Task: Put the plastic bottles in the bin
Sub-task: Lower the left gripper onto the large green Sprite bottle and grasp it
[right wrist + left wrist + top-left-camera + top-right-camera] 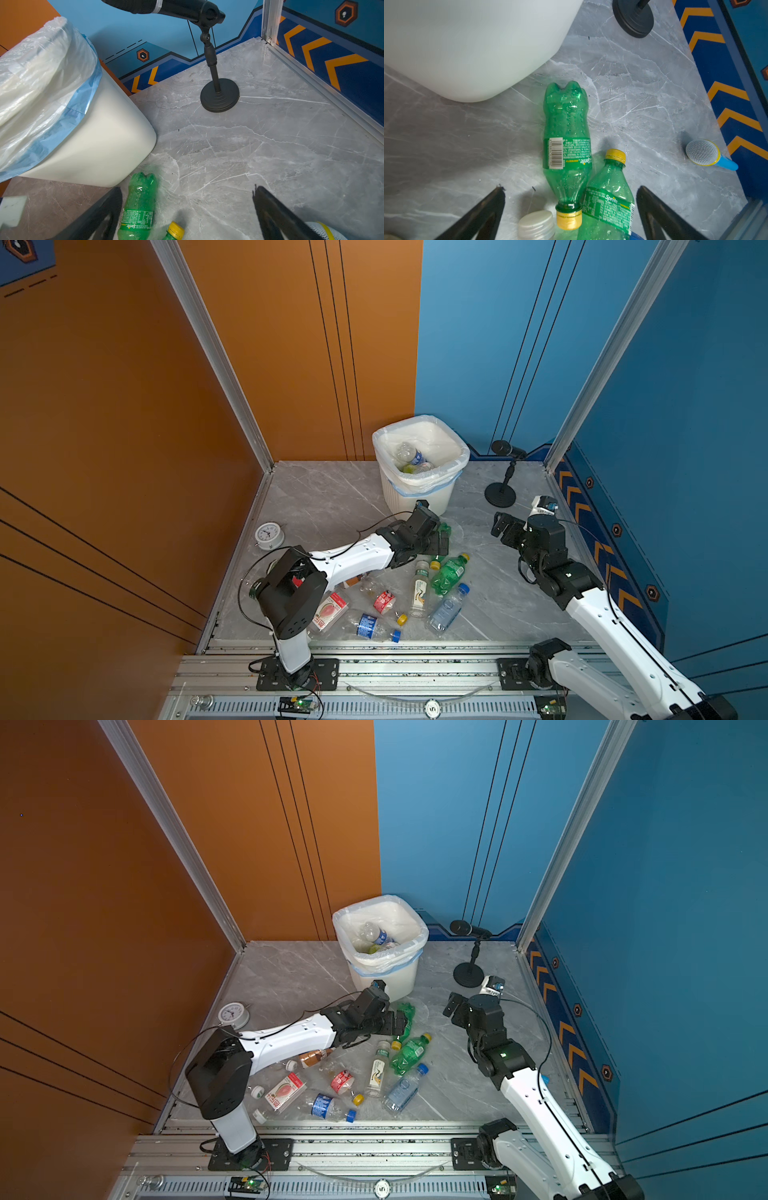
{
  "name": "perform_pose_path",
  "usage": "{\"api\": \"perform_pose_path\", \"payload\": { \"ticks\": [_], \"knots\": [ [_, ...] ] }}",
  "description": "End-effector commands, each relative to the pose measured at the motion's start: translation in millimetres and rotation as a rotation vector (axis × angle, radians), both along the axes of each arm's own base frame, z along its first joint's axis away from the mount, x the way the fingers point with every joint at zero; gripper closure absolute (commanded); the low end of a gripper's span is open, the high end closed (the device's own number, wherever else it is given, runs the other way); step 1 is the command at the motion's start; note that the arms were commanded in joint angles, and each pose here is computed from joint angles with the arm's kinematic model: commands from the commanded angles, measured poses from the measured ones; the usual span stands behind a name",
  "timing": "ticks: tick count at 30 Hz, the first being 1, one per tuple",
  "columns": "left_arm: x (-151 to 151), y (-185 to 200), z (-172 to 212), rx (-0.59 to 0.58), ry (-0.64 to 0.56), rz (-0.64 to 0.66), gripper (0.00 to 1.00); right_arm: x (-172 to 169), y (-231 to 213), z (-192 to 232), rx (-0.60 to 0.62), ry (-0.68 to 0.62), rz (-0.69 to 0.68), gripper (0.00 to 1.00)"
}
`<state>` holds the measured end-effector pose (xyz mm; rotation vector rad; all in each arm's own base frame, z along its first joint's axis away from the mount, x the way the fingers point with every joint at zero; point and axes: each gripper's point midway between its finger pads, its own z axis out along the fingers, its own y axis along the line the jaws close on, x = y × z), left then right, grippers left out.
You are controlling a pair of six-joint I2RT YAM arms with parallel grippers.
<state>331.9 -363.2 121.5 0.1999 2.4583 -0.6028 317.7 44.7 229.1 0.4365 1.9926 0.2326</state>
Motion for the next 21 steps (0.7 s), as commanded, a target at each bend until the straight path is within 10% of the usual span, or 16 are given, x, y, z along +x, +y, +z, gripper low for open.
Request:
{"api": "perform_pose_path", "payload": {
  "ticks": [1, 21],
  "knots": [
    [-6, -10, -12, 0.042, 0.048, -0.023, 0.00, -7, -3, -9, 0.011, 0.026, 0.001, 0.00],
    [20, -45, -64, 0.038, 0.183, -0.026, 0.24, -9, -14, -16, 0.033, 0.031, -0.021, 0.00]
  ]
}}
